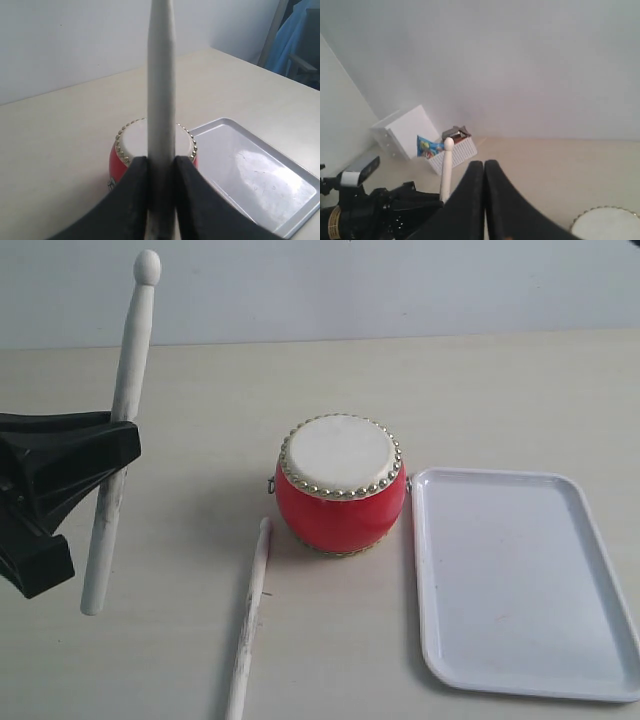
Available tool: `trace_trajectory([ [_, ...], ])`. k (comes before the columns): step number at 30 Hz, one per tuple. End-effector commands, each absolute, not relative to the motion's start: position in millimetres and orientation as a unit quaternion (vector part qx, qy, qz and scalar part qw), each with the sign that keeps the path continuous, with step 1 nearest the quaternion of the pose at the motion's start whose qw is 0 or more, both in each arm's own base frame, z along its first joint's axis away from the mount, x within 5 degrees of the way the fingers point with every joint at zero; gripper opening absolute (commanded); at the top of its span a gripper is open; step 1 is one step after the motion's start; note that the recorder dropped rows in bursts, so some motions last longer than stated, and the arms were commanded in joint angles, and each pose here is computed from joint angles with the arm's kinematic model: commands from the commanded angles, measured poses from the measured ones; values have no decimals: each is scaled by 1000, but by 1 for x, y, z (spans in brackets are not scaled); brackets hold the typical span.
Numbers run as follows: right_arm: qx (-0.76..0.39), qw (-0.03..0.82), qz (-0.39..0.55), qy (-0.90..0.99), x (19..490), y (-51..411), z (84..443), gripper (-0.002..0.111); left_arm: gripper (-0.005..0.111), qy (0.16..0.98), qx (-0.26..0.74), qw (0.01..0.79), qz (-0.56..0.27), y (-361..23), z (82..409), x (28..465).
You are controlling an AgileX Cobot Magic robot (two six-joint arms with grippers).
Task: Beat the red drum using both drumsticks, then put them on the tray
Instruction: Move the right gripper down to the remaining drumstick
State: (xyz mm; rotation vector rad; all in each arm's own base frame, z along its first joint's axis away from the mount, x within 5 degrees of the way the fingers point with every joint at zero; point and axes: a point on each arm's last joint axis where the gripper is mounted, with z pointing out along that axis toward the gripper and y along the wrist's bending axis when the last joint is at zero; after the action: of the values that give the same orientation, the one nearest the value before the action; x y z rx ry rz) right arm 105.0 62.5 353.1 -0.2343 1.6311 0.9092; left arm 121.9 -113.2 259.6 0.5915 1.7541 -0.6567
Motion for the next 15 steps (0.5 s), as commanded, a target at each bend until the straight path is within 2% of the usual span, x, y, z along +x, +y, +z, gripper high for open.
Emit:
trace_trajectory([
  [1, -127, 537, 367, 749, 143, 66, 348, 0, 0, 736, 252, 562, -280, -112, 261, 121],
  [7, -150, 463, 364, 794, 173, 74, 334, 0, 0, 730, 252, 567, -286, -113, 263, 121],
  [15, -226, 443, 340, 798, 169, 121, 334, 0, 0, 727, 253, 570, -290, -113, 263, 121],
])
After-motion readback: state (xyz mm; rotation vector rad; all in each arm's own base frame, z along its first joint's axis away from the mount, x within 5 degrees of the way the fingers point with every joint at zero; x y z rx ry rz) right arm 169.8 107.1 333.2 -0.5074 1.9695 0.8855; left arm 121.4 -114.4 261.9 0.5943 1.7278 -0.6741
